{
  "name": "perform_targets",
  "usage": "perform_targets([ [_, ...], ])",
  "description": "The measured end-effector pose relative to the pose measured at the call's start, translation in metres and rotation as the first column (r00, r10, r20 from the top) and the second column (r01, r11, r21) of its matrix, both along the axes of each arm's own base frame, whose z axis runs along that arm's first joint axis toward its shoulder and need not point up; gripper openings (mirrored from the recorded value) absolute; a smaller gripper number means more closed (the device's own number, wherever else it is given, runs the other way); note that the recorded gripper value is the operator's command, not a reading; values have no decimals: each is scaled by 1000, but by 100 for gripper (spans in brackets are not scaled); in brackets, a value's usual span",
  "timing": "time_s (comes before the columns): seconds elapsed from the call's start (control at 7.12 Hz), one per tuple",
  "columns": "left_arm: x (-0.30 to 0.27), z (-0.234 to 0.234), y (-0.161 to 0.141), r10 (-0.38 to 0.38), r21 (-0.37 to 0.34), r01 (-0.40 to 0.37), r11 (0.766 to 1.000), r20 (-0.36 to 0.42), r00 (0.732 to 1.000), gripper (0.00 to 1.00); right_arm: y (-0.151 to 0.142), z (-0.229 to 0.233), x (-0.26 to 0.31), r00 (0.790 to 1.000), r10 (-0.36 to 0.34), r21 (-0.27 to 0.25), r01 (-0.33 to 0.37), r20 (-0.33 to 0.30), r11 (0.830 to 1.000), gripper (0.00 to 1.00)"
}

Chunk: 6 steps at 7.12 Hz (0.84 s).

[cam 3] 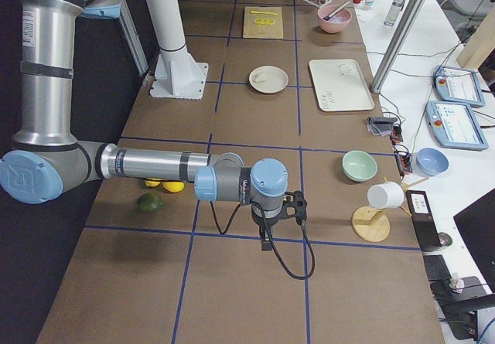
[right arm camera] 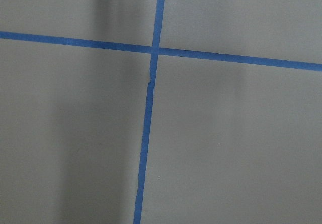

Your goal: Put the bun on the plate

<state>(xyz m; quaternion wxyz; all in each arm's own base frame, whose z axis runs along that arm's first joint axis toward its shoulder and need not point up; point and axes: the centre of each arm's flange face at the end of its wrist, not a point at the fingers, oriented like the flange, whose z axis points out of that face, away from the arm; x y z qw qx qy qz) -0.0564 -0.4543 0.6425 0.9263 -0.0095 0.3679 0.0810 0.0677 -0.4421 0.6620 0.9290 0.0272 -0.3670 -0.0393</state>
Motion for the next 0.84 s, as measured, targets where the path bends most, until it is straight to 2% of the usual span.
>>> perform_targets([
  [0.84, -1, 2, 2, 0, -3, 0, 1000, 5, 1000, 100, -1, -1, 0, 1000, 0, 2, 0, 0, 1000, 100],
])
